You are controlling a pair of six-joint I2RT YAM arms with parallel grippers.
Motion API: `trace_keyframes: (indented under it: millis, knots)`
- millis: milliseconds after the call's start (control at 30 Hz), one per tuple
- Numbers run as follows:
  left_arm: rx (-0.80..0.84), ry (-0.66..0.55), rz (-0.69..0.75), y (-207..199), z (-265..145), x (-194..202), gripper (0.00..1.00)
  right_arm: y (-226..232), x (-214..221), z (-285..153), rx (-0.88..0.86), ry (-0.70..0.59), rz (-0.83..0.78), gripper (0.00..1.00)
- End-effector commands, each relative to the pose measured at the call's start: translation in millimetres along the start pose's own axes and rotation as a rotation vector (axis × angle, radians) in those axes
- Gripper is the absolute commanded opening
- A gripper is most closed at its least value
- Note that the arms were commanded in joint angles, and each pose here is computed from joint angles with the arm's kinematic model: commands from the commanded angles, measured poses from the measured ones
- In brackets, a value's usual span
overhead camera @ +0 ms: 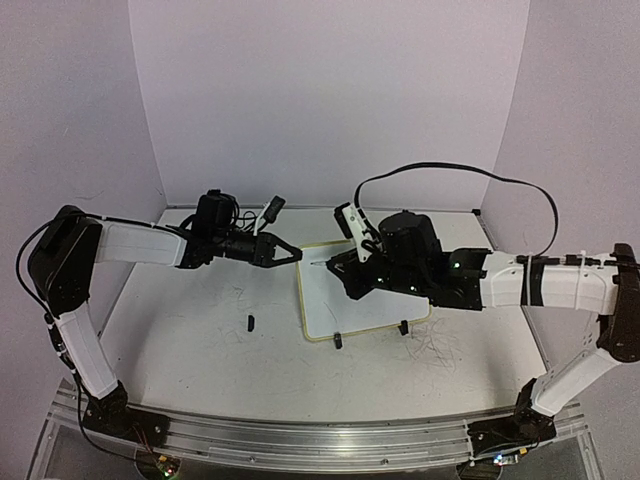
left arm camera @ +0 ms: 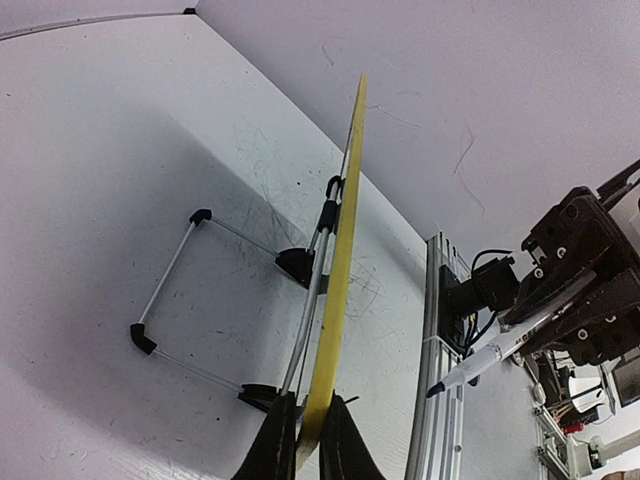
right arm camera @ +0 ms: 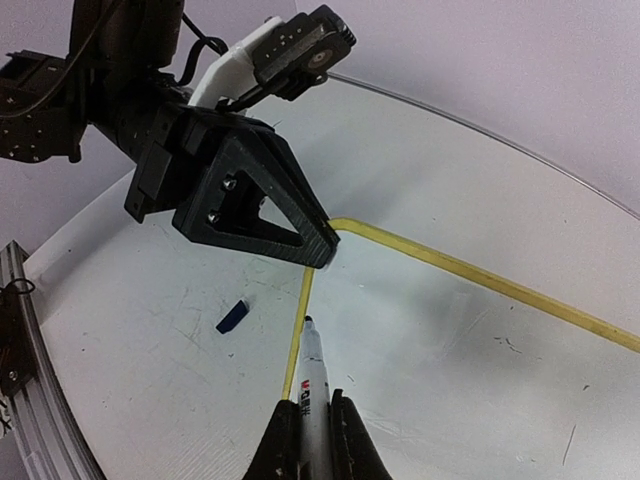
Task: Write a sentence on the whiteboard
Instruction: Hold the whiteboard at the center of the board, then write a sentence on the whiteboard stand.
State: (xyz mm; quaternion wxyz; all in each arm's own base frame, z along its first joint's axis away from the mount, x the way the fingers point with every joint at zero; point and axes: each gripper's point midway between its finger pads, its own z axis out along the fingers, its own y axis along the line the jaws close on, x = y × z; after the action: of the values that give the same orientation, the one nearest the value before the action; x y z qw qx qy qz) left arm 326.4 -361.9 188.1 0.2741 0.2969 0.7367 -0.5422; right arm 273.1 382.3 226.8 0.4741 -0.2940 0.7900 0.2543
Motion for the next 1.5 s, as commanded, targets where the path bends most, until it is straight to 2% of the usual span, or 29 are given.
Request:
trace_keyframes:
  millis: [0, 1467]
  knots:
    - [0.028, -0.015, 0.042, -1, 3, -8, 0.08, -1, -23, 6, 0.047, -0.051, -0.027, 0.0]
    - [0.042, -0.001, 0.052, -2, 4, -2, 0.0, -6, -21, 35, 0.144, -0.039, -0.056, 0.0]
